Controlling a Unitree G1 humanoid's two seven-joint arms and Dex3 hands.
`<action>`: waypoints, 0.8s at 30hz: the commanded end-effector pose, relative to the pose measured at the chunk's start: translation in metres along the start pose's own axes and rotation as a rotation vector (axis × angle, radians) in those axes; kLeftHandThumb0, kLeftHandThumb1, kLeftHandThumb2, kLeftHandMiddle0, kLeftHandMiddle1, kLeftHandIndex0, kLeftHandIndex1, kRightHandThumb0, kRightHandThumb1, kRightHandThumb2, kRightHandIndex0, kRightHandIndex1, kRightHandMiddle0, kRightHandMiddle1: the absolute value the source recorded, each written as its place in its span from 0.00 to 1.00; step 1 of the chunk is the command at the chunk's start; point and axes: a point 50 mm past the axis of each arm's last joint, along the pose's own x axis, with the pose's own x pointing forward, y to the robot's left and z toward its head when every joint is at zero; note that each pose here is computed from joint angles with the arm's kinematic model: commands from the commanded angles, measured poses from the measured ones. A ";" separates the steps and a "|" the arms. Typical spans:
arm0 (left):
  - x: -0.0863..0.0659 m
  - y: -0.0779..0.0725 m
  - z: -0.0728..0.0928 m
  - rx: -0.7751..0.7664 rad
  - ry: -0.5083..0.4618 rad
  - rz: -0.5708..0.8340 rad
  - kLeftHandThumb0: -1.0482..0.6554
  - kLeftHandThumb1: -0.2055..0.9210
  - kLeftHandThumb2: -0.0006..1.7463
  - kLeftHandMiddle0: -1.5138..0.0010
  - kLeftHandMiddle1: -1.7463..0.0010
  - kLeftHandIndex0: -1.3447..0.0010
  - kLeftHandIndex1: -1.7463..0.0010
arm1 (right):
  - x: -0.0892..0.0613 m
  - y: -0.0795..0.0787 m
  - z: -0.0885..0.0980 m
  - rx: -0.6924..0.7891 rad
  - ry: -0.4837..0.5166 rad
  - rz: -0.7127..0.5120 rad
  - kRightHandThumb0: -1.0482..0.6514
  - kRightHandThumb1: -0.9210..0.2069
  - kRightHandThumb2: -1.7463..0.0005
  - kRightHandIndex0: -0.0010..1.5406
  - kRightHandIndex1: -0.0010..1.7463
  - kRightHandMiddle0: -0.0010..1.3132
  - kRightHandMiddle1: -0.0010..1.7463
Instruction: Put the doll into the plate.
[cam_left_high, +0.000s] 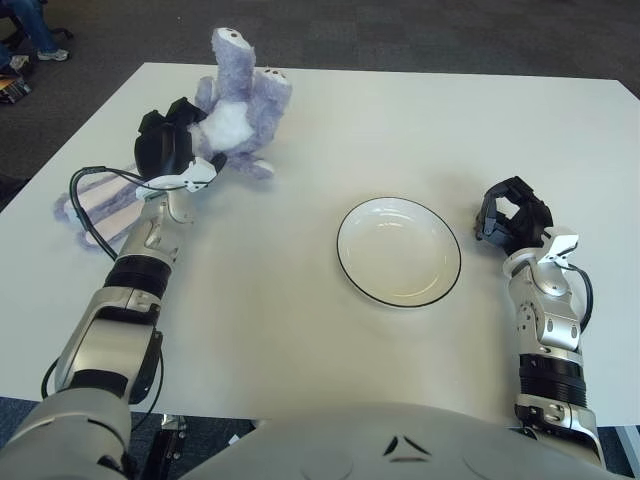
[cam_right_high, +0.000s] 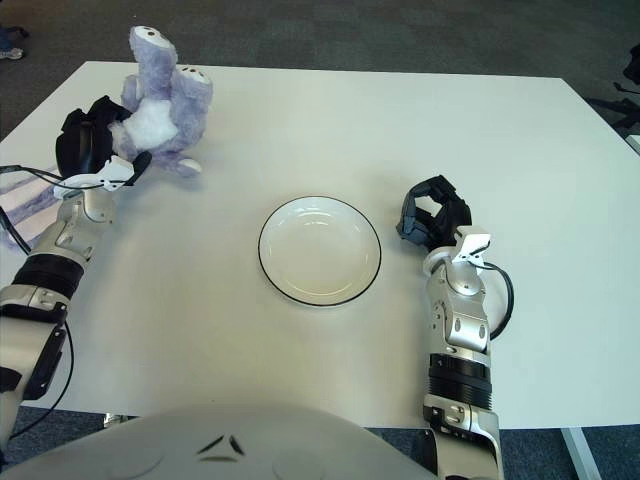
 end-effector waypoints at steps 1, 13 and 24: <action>0.001 0.007 0.006 -0.016 -0.020 0.042 0.93 0.33 0.86 0.52 0.00 0.27 0.00 | -0.007 -0.004 -0.024 0.015 0.121 -0.014 0.34 0.47 0.29 0.77 1.00 0.43 1.00; -0.004 0.016 0.025 -0.068 -0.064 0.086 0.92 0.33 0.85 0.52 0.00 0.28 0.00 | -0.007 -0.004 -0.023 0.011 0.122 -0.012 0.34 0.48 0.29 0.78 1.00 0.43 1.00; -0.006 0.023 0.044 -0.116 -0.172 0.179 0.93 0.33 0.86 0.51 0.00 0.28 0.00 | -0.007 -0.003 -0.024 0.009 0.125 -0.008 0.34 0.48 0.29 0.79 1.00 0.43 1.00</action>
